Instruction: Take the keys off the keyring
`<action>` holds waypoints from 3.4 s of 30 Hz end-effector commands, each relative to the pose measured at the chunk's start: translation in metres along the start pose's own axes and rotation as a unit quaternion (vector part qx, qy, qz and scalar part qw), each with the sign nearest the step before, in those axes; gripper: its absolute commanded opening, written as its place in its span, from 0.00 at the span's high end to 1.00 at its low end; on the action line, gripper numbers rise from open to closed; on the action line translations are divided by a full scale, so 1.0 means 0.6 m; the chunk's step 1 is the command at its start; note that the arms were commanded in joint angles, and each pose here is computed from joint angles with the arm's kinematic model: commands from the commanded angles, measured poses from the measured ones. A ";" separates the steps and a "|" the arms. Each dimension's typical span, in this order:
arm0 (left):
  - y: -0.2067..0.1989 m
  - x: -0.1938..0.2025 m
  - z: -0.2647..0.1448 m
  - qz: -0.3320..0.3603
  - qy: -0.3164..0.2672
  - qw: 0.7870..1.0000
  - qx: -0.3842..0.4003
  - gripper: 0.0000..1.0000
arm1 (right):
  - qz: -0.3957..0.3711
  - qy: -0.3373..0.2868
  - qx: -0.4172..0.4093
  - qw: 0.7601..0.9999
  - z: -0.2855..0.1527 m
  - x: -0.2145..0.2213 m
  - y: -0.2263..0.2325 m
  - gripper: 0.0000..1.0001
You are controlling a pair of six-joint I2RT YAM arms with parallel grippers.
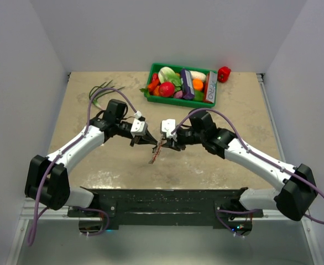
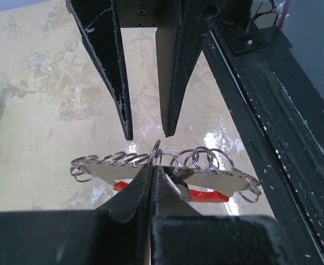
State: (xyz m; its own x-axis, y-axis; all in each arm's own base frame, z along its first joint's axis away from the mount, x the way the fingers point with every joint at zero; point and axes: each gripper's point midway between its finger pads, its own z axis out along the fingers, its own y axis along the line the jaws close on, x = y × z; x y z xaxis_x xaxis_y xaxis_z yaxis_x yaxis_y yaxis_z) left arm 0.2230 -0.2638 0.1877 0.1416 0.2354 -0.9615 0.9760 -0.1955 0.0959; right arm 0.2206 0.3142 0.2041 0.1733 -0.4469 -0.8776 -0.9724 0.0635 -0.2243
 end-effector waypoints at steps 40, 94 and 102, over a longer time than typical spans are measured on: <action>-0.001 -0.031 0.005 0.002 -0.039 0.999 0.000 1.00 | 0.035 -0.037 0.027 0.998 0.015 -0.035 -0.023 0.69; 0.043 -0.029 -0.002 -0.020 -0.025 0.997 -0.068 0.47 | 0.012 -0.009 0.025 1.000 0.004 -0.012 -0.023 1.00; 0.043 -0.019 0.004 -0.037 -0.022 0.997 -0.063 0.53 | 0.011 -0.002 0.042 0.999 0.004 -0.008 -0.035 1.00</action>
State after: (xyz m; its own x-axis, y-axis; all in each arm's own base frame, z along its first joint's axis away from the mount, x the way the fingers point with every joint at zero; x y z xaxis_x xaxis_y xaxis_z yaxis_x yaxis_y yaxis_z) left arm 0.2443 -0.2716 0.1939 0.0477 0.2179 -0.9748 0.9978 -0.0551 0.0365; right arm 0.2338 0.3149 0.1884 0.0984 -0.4695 -0.8774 -0.9757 0.1281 -0.1779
